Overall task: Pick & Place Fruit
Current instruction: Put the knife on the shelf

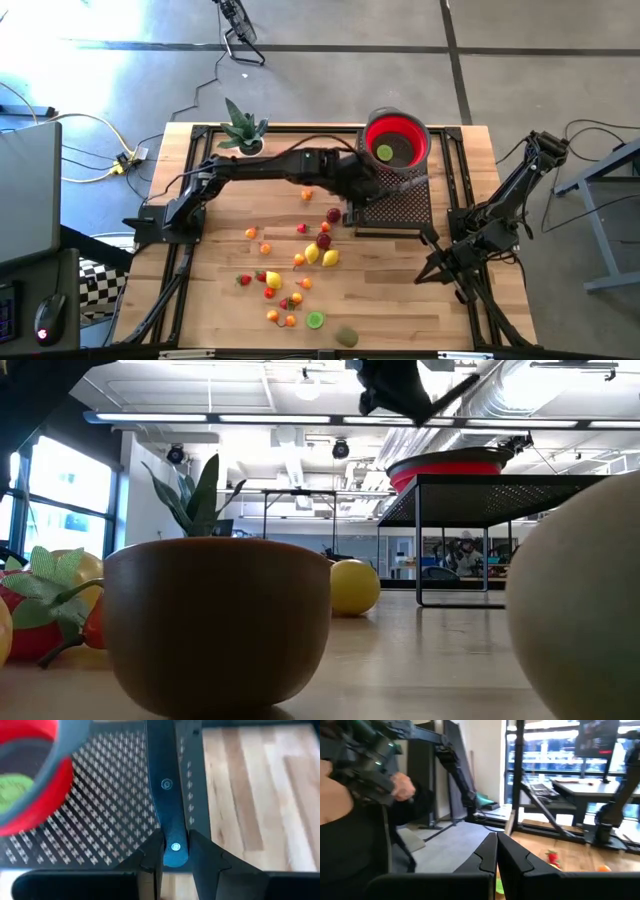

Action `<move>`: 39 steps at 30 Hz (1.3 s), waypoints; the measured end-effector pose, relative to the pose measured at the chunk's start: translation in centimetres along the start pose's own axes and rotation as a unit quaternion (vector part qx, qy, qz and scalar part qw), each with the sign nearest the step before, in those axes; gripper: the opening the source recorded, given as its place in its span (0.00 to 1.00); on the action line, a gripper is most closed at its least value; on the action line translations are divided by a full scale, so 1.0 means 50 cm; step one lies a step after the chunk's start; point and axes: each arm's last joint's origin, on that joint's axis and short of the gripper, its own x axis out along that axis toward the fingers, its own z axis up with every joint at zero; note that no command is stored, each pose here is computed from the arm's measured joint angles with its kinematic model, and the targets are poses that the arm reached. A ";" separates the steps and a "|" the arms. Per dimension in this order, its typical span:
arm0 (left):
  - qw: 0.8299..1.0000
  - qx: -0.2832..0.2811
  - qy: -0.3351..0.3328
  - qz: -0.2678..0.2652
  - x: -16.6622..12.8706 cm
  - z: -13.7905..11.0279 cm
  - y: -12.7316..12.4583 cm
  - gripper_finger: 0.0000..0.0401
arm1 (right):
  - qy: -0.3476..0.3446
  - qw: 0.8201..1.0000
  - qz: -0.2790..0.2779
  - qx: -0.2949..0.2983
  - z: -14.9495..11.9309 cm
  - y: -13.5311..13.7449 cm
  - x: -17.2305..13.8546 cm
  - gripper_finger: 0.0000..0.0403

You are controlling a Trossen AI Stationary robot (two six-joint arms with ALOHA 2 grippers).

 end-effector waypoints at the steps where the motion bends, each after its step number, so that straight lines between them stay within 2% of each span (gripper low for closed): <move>1: 1.000 0.001 -0.010 -0.002 -0.009 0.004 0.003 0.17 | 0.001 1.000 -0.008 -0.001 0.000 -0.001 0.000 0.01; 6: 0.998 0.002 -0.061 0.001 -0.056 0.026 0.026 0.17 | 0.000 0.999 -0.032 -0.013 0.000 -0.004 0.000 0.01; 10: 0.993 0.003 -0.118 -0.029 -0.101 0.046 0.037 0.17 | -0.018 0.992 -0.123 -0.032 0.011 -0.015 -0.003 0.01; 17: 0.977 0.035 -0.189 -0.094 -0.155 0.070 0.034 0.17 | -0.087 0.954 -0.279 -0.060 0.057 -0.040 -0.016 0.01; 22: 0.971 0.052 -0.211 -0.098 -0.162 0.077 0.033 0.17 | -0.136 0.933 -0.318 -0.096 0.086 -0.065 -0.023 0.01; 27: 0.971 0.053 -0.211 -0.098 -0.162 0.077 0.033 0.17 | -0.144 0.915 -0.365 -0.091 0.089 -0.099 -0.020 0.01; 32: 0.971 0.053 -0.211 -0.098 -0.162 0.077 0.033 0.17 | -0.148 0.906 -0.382 -0.102 0.090 -0.118 -0.018 0.13; 39: 0.971 0.053 -0.209 -0.098 -0.161 0.076 0.033 0.17 | -0.177 0.907 -0.372 -0.087 0.093 -0.144 -0.015 0.45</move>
